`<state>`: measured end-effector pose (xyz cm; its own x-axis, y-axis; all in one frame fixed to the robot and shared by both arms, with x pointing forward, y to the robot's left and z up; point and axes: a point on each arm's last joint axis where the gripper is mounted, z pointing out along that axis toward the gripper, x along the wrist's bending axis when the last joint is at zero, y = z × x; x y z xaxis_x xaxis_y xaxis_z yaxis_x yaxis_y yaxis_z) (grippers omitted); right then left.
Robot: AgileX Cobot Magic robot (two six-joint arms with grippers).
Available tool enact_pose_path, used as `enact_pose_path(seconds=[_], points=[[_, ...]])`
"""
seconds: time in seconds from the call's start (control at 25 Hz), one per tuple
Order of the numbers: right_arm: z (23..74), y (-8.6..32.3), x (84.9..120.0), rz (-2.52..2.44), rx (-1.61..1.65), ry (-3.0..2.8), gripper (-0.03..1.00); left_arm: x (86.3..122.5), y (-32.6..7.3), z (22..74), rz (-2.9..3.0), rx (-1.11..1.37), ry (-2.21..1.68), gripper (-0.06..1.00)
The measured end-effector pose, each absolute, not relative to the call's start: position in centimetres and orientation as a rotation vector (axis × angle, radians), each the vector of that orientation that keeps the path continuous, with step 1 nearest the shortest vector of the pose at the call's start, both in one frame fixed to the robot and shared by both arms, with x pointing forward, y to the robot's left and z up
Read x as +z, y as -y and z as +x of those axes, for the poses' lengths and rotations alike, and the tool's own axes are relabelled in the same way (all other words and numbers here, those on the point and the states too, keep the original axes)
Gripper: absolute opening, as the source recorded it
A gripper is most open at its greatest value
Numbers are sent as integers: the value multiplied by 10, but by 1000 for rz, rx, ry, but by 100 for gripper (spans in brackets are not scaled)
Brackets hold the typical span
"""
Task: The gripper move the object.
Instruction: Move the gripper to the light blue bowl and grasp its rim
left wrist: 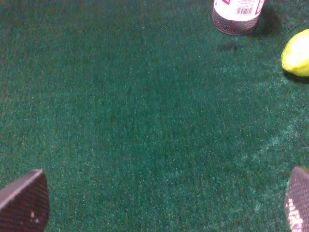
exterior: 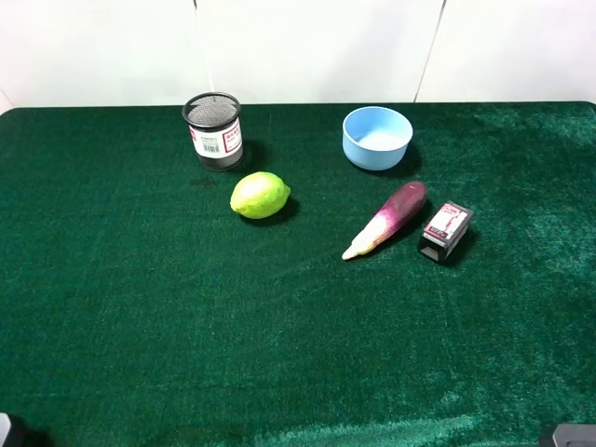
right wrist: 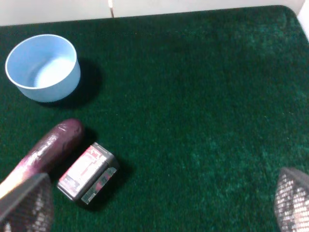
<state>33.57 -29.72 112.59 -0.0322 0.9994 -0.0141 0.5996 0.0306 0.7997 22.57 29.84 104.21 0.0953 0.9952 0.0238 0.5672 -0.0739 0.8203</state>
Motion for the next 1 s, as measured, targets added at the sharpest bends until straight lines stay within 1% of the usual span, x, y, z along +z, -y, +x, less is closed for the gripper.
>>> enact_pose_path(seconds=[0.2, 0.44, 0.68, 0.76, 1.0], points=[[384, 295, 1141, 1658, 793, -1790, 70, 1042, -298, 226, 1721, 832, -1545, 99], [446, 290, 1151, 1669, 786, -1908, 70, 1042, -298, 226, 1721, 832, -1545, 99], [498, 278, 1145, 1641, 746, -2058, 70, 1042, -298, 226, 1721, 832, -1545, 99], [505, 273, 1144, 1629, 740, -2086, 70, 1042, -298, 226, 1721, 832, -1545, 99], [546, 234, 1119, 1557, 673, -2270, 70, 1042, -298, 226, 1721, 832, -1545, 99]])
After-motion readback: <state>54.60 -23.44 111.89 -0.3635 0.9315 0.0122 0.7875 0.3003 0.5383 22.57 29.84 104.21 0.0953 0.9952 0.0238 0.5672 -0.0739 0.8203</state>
